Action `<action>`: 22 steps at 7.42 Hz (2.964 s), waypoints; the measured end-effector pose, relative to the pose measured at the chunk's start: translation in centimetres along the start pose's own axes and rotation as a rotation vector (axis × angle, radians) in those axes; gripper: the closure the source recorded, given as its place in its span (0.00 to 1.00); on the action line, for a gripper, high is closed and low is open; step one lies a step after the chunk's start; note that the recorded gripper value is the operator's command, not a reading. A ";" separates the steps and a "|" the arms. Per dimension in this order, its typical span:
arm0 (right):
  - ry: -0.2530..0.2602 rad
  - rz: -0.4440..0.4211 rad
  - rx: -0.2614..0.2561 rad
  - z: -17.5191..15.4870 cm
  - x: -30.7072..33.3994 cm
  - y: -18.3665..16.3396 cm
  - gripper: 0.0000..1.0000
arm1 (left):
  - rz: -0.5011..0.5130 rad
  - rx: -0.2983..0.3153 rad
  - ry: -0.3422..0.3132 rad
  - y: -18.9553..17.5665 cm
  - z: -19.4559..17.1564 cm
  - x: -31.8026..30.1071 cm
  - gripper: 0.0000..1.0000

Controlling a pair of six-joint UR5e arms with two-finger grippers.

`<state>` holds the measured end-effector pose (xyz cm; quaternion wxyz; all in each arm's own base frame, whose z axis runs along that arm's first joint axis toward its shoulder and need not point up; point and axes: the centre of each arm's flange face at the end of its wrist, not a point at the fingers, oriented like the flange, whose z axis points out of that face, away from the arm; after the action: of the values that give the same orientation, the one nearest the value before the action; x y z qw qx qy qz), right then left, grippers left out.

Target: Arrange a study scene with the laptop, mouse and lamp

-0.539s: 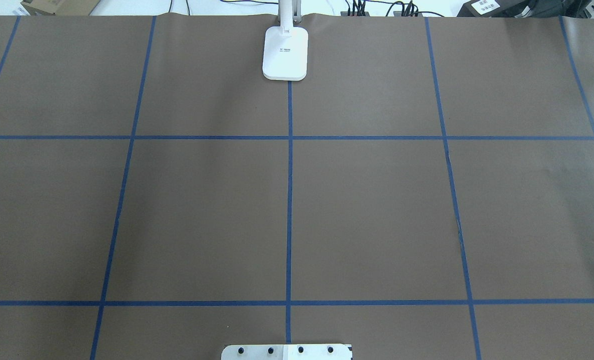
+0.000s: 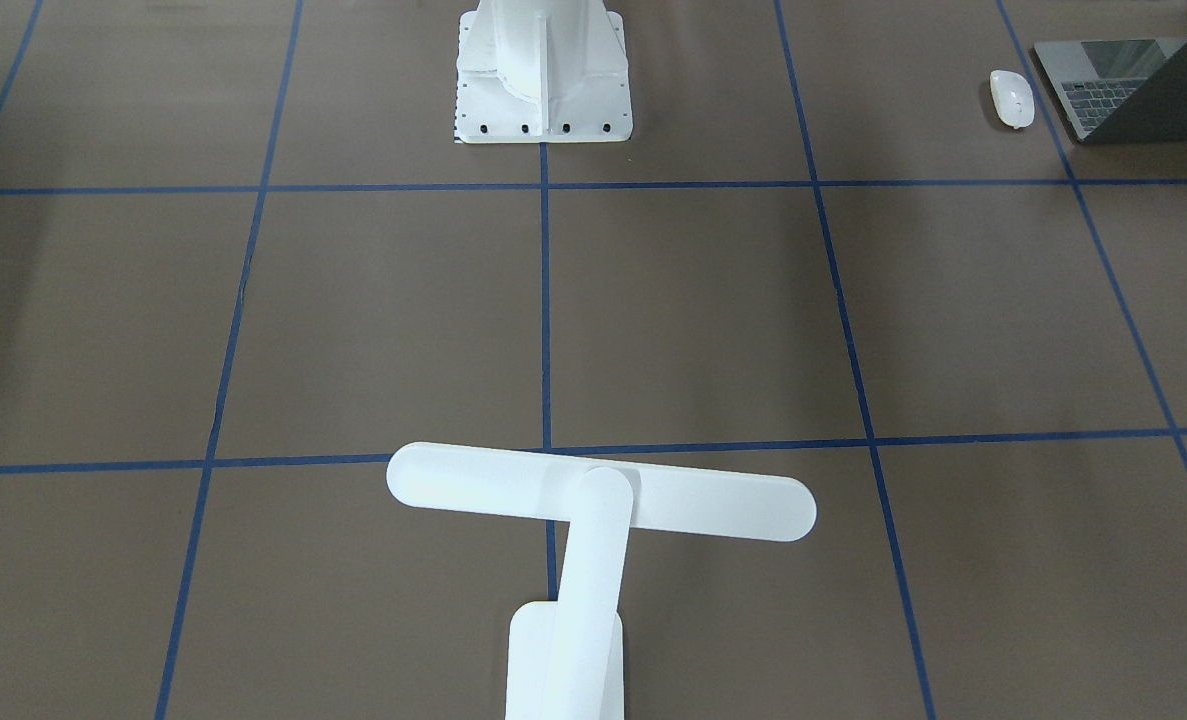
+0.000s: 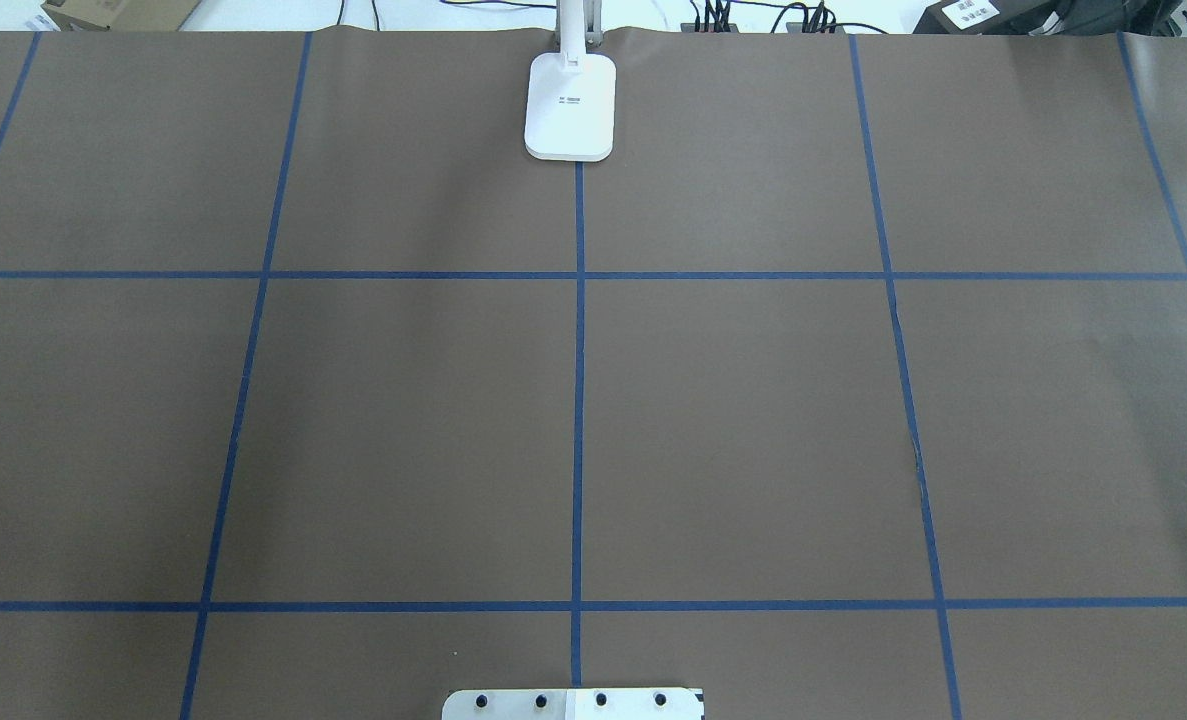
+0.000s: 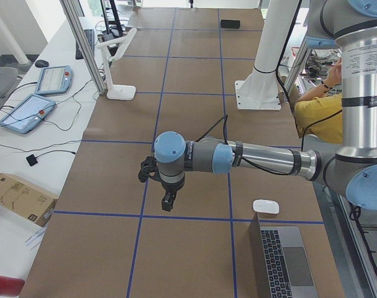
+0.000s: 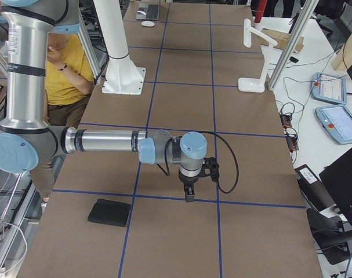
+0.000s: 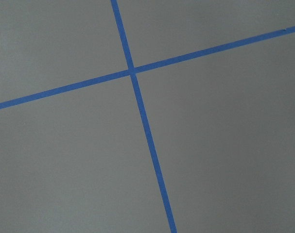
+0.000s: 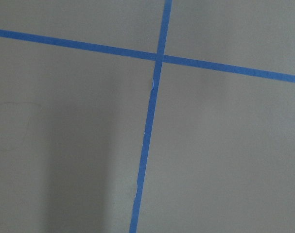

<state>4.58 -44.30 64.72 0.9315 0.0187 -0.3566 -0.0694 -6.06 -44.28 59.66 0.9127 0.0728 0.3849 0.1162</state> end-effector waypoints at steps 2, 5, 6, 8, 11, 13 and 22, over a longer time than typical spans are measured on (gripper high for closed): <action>0.000 -0.001 0.000 0.0 0.0 0.0 0.00 | 0.017 0.014 -0.004 -1.3 -0.7 0.4 0.00; 0.000 0.001 -0.002 0.1 0.1 0.0 0.00 | -0.005 0.027 -0.004 -1.2 -1.0 -1.0 0.00; 0.000 0.002 -0.003 0.2 0.1 0.0 0.00 | -0.032 0.046 -0.015 -0.5 -1.6 -2.4 0.00; 0.000 0.003 -0.005 0.2 0.2 0.1 0.00 | -0.131 0.082 -0.030 2.2 -2.9 -6.8 0.00; 0.000 0.004 -0.005 0.3 0.2 0.1 0.00 | -0.317 0.143 -0.042 8.5 -3.6 -13.5 0.00; 0.000 0.003 -0.005 0.2 0.2 0.1 0.00 | -0.503 0.149 -0.031 13.6 -2.9 -14.6 0.00; 0.000 0.005 -0.007 0.3 0.3 0.1 0.00 | -1.429 -0.131 -0.027 27.7 -3.2 -6.9 0.06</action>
<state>4.58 -44.18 65.17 0.9318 0.0144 -0.3563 -0.0681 -17.36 -19.36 68.34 0.7728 -0.2505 0.3195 -0.4877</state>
